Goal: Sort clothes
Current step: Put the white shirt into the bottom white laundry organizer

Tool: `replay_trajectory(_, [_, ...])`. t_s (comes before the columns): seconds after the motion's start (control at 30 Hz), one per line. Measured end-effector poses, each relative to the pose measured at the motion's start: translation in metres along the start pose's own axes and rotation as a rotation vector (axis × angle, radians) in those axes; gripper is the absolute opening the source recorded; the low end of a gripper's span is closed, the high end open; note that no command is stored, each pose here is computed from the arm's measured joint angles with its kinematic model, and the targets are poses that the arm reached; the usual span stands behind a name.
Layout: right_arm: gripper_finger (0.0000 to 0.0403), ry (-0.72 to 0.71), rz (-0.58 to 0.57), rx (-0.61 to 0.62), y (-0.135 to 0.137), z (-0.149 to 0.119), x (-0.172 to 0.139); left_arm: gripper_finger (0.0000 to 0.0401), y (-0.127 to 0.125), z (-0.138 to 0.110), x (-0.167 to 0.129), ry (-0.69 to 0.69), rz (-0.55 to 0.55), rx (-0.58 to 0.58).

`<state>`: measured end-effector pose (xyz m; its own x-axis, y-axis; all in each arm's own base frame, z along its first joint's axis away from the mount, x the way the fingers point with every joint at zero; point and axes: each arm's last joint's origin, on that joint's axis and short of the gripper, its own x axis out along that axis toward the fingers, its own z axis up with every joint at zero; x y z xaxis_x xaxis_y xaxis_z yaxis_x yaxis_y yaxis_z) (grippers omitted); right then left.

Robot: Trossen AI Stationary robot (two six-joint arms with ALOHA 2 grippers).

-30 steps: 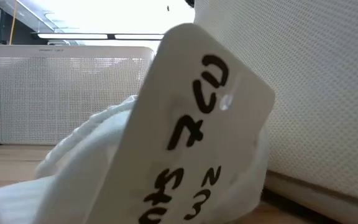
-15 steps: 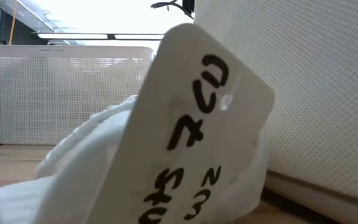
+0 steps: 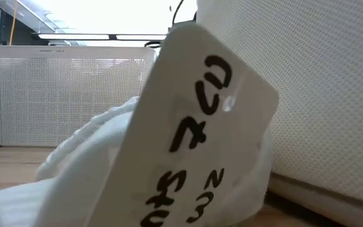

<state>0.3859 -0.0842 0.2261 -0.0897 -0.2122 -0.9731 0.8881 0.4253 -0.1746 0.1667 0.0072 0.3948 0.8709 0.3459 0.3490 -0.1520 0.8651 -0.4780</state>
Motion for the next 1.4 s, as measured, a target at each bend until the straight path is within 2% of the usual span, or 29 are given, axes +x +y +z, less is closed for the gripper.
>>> replay_trajectory(0.17, [0.0319, 0.072, -0.019, -0.013, 0.007, 0.009, 0.029, 0.0201, 0.0, 0.0, 0.0, 0.0, 0.0, -0.002])
replay_trajectory(0.3, [0.0319, 0.133, 0.027, -0.021, 0.019, 0.013, 0.054, 0.0201, 0.0, 0.0, 0.0, 0.0, 0.0, -0.003])
replay_trajectory(0.43, [0.0309, 0.204, 0.045, -0.081, 0.037, 0.006, 0.08, 0.0201, 0.0, 0.0, 0.0, -0.001, 0.001, -0.004])
replay_trajectory(0.53, [0.0248, 0.263, 0.032, -0.145, 0.047, -0.006, 0.094, 0.0201, 0.0, 0.0, 0.0, -0.002, 0.001, -0.021])
replay_trajectory(0.57, [0.0212, 0.27, 0.024, -0.175, 0.05, -0.011, 0.096, 0.0201, 0.0, 0.0, 0.0, -0.002, 0.001, -0.022])
replay_trajectory(0.67, [0.0068, 0.293, -0.009, -0.273, 0.057, -0.026, 0.096, 0.0201, 0.0, 0.0, 0.0, -0.004, 0.001, -0.022])
replay_trajectory(0.7, [0.0042, 0.292, -0.015, -0.317, 0.059, -0.03, 0.094, 0.0201, 0.0, 0.0, 0.0, -0.004, 0.001, -0.022])
replay_trajectory(0.77, [0.0038, 0.28, -0.033, -0.385, 0.058, -0.037, 0.086, 0.0201, 0.0, 0.001, 0.0, -0.008, 0.006, -0.02])
replay_trajectory(0.9, [0.0038, 0.246, -0.128, -0.46, 0.04, -0.047, 0.048, 0.0201, 0.002, 0.002, 0.001, -0.016, 0.016, 0.004])
replay_trajectory(1.07, [0.0038, 0.031, -0.114, -0.342, -0.02, -0.048, -0.05, 0.0201, 0.005, 0.003, 0.002, -0.029, 0.033, 0.007])
replay_trajectory(1.2, [0.0038, -0.144, 0.038, -0.127, -0.066, -0.06, -0.112, 0.0201, 0.006, 0.004, 0.002, -0.033, 0.042, 0.009])
replay_trajectory(1.3, [0.0038, -0.316, 0.171, -0.002, -0.112, -0.085, -0.162, 0.0201, 0.006, 0.004, 0.002, -0.04, 0.06, 0.009])
replay_trajectory(1.4, [0.0038, -0.514, 0.382, 0.084, -0.144, -0.115, -0.201, 0.0201, 0.007, 0.004, 0.002, -0.052, 0.093, 0.01])
